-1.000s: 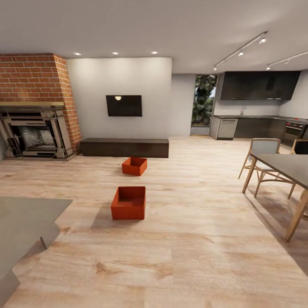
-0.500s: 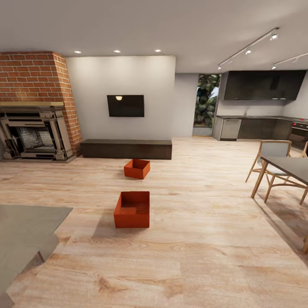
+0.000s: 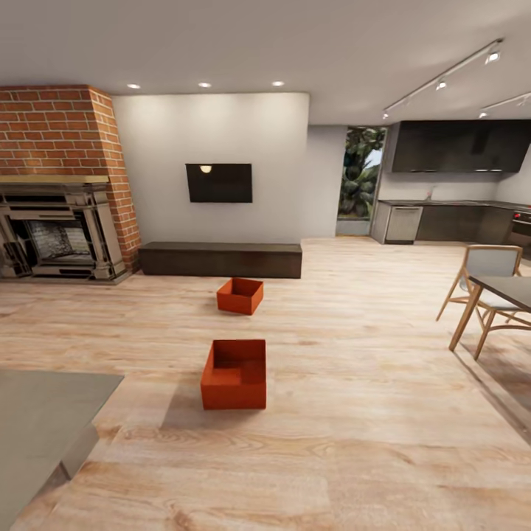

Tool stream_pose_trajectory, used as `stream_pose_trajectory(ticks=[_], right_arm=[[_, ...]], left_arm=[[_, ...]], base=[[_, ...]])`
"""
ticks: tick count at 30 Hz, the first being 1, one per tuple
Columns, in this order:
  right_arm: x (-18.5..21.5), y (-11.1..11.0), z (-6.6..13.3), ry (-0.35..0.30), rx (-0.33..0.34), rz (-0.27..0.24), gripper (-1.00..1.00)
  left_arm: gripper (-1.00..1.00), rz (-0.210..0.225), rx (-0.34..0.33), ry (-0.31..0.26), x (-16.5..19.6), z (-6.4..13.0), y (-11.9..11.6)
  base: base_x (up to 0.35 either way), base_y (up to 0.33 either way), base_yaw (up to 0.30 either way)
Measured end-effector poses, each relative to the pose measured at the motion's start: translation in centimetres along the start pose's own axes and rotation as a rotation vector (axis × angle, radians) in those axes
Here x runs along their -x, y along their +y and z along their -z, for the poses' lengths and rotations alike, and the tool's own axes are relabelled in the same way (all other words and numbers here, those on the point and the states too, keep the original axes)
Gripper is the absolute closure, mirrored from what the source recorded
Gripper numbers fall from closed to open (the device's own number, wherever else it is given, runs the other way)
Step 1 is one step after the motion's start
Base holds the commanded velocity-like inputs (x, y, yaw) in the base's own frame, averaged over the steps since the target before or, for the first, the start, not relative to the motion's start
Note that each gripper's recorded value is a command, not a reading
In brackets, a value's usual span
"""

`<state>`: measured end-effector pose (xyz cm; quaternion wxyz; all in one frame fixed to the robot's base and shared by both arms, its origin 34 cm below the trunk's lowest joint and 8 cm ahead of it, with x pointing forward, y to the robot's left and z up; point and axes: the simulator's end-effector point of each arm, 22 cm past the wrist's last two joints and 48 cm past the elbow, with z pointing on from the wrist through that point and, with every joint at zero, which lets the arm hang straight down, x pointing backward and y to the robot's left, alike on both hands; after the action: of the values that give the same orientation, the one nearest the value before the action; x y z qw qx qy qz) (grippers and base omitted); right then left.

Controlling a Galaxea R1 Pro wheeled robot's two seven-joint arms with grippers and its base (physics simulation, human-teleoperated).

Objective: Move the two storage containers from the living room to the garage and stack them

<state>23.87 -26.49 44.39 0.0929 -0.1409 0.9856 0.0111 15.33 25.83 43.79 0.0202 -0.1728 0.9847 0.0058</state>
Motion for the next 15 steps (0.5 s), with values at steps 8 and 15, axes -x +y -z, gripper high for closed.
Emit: stream_pose_trajectory(ticks=[8, 15], right_arm=[[0.01, -0.01, 0.0, 0.0, 0.0, -0.002, -1.0], [0.07, 0.06, -0.01, -0.002, 0.0, -0.003, -1.0]], left_arm=[[-1.0, 0.001, 0.001, 0.0, 0.02, 0.0, 0.05], [-1.0, 0.002, 0.001, 0.0, 0.02, 0.0, 0.05]], base=[[0.32, 0.105, 0.0], [0.322, 0.083, 0.0]])
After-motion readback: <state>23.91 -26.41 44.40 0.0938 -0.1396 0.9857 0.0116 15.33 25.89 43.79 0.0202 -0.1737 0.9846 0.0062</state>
